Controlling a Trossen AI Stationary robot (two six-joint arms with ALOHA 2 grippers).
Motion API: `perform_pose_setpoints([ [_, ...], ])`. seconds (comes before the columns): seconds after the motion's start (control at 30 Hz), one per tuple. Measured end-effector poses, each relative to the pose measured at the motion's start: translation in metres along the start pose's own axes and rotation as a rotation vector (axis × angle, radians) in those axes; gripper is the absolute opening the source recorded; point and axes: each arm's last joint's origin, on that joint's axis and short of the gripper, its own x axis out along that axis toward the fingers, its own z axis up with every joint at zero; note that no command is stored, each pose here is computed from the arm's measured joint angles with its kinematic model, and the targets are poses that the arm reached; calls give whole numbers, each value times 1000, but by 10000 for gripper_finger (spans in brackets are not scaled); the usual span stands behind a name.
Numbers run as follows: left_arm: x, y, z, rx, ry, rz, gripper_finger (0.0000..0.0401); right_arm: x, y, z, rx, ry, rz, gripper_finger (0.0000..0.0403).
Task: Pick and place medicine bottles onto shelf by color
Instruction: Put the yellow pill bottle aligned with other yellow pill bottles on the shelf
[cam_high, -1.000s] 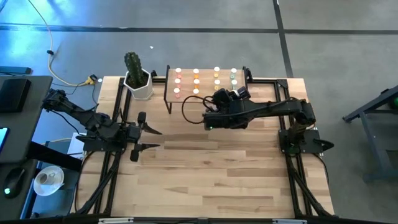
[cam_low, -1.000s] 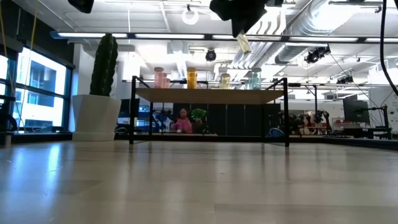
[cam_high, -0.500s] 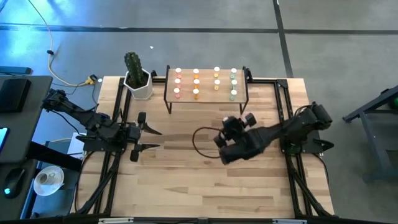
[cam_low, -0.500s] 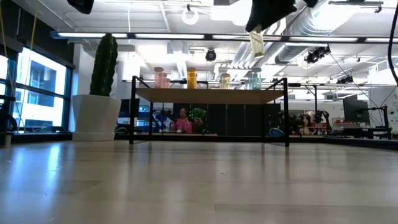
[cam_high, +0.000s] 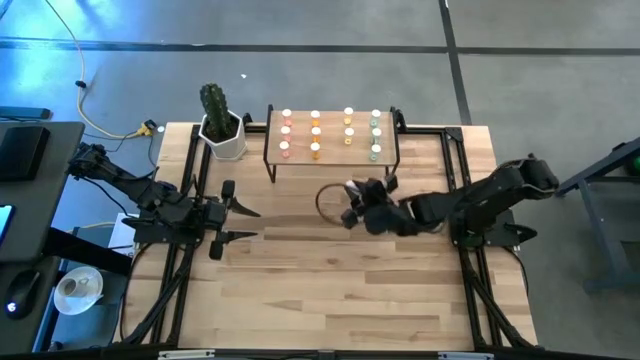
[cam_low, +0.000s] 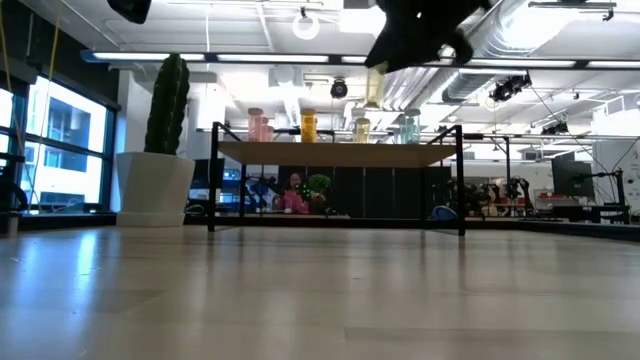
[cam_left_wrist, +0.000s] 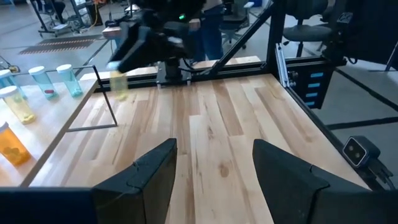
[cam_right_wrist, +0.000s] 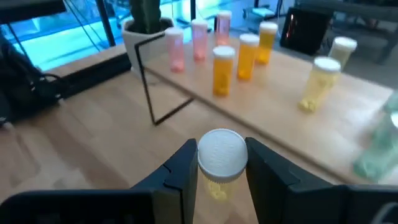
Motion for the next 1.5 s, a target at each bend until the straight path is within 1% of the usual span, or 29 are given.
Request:
perform_pose_setpoints([
  [0.17,0,0,0,71,3,1,200,29,-18,8,-15,-59,39,99],
  [0.23,0,0,0,99,3,4,200,40,-26,16,-29,-65,49,99],
  [0.33,0,1,0,123,2,24,200,52,-35,36,-50,-81,50,99],
  [0.43,0,2,-1,124,7,53,200,57,-42,50,-94,-91,25,99],
  [0.5,0,2,-2,130,20,55,200,60,-46,56,-101,-89,11,99],
  [0.57,0,2,-4,136,36,55,200,63,-51,57,-102,-78,-9,99],
  [0.67,0,2,-4,112,41,56,200,68,-56,58,-97,-74,-29,99],
  [0.8,0,2,-4,80,40,56,200,74,-63,60,-98,-53,-13,99],
  [1.0,0,2,-4,79,40,56,200,72,-72,74,-100,36,-55,99],
  [1.1,0,2,-4,78,40,56,200,71,-72,74,-93,50,-54,99],
  [1.3,0,2,-4,78,40,57,200,86,-68,55,-103,126,-58,99],
  [1.5,0,2,-4,79,40,73,200,95,-64,47,-117,150,-64,99],
])
